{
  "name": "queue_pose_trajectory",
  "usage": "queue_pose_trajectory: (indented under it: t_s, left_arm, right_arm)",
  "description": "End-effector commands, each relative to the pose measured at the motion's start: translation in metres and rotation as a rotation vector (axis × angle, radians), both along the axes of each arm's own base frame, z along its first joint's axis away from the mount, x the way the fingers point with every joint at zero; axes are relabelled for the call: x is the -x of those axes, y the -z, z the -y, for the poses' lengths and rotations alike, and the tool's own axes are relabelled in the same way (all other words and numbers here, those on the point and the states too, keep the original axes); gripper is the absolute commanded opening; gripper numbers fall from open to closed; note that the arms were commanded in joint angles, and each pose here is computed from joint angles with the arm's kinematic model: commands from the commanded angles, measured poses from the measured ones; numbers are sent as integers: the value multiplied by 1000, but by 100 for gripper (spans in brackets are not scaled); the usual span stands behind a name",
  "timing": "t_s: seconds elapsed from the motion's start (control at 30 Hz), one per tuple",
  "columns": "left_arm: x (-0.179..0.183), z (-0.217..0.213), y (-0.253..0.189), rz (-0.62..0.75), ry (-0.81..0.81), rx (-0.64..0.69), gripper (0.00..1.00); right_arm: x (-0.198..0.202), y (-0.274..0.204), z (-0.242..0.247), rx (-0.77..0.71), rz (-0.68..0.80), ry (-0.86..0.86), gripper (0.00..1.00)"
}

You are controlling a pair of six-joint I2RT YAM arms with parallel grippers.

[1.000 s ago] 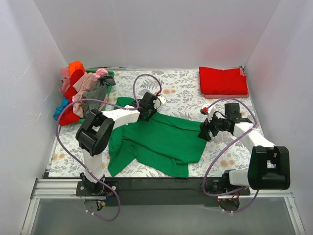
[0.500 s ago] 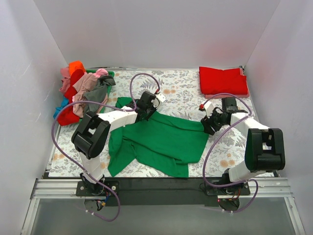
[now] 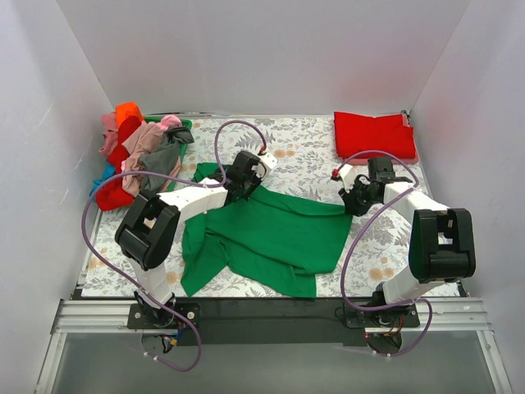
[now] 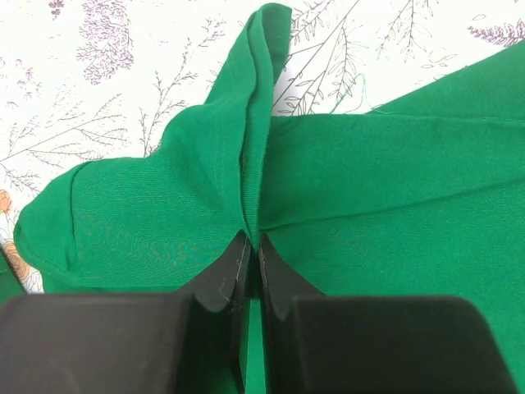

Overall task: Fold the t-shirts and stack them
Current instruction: Flatten the tshirt out

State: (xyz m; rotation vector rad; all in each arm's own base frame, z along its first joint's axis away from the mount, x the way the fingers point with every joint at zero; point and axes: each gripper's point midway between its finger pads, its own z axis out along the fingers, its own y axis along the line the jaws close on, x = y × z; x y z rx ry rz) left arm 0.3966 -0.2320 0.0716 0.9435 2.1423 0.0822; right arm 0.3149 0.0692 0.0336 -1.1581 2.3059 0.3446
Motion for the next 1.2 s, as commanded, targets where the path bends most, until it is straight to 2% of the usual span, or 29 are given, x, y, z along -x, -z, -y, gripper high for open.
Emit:
queue_pose_trajectory:
  t_s: [0.0,0.03,0.07,0.23,0.3,0.37,0.47,0.7,1.0,1.17]
  left_arm:
    - [-5,1,-32,67,-4,60,0]
    - [-5,0,-31,65,-4,59,0]
    - [-5,0,-33,68,-5,64,0]
    - [-4,0,-31,63,-6,68,0]
    - [-4,-1,-32,63,-10,68,0]
    - [-5,-1,-32,65,-9,69,0]
    - [-4,-2,-32,65,-9,72,0]
    - [-2,-2,-33,63,-9,76,0]
    - [-2,-2,-34,65,-7,78,0]
    - [-2,-2,-37,69,-7,81,0]
  right_arm:
    - [-25,-25,-1,-17,48,51,24]
    - [-31,-32,0,-15,62,63,28]
    - [-33,-33,0,-14,58,76,37]
    - [-41,-34,4,-1,54,103,41]
    - [-33,-36,-2,-23,49,48,40]
    - [-14,-42,-22,-118,21,-65,39]
    - [4,-43,-30,-140,4,-150,38]
    - [11,-6,-10,-30,-108,-92,39]
    - [8,13,-3,5,-167,-60,39]
    - [8,15,-2,15,-170,-56,25]
